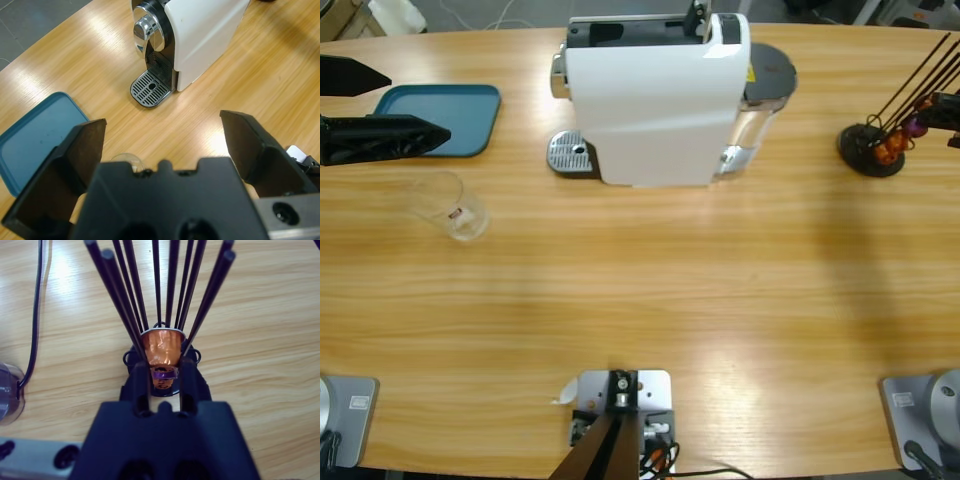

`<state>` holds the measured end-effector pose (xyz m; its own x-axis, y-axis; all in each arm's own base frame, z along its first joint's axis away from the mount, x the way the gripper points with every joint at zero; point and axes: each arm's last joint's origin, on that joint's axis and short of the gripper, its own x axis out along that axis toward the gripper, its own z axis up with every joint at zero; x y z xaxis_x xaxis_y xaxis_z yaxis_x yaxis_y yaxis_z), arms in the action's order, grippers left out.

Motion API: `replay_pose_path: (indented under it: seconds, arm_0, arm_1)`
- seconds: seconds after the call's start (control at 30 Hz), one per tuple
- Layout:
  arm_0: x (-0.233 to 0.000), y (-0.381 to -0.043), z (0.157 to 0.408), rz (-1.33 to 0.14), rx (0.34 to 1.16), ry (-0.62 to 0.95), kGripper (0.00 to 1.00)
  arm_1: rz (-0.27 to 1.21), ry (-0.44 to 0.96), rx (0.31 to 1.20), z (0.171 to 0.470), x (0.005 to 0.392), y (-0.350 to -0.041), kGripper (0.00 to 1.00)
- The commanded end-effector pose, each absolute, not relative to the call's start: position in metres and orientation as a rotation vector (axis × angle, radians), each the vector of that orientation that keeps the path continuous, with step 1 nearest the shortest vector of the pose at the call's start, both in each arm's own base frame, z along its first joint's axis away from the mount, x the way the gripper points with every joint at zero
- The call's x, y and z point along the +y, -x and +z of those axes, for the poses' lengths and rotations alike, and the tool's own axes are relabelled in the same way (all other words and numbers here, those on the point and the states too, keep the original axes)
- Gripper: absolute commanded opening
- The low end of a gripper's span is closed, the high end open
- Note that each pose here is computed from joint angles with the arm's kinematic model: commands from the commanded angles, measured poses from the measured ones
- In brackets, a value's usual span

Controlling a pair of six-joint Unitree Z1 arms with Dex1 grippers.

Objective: Pour coffee

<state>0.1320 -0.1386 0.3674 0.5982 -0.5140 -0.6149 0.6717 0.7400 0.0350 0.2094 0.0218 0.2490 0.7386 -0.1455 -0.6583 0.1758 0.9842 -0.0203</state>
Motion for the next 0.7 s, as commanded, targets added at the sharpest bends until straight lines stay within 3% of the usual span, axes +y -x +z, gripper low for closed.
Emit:
replay_pose_path:
  seconds: [0.03, 0.7]
  arm_0:
    - [-0.145, -0.136, 0.358, -0.689, 0.659, -0.284, 0.982]
    - [-0.146, -0.133, 0.353, -0.694, 0.675, -0.281, 0.982]
  arm_1:
    - [-0.185, -0.026, 0.762, 0.236, 0.019, -0.208, 0.008]
    - [-0.192, -0.031, 0.694, 0.25, 0.017, -0.202, 0.0]
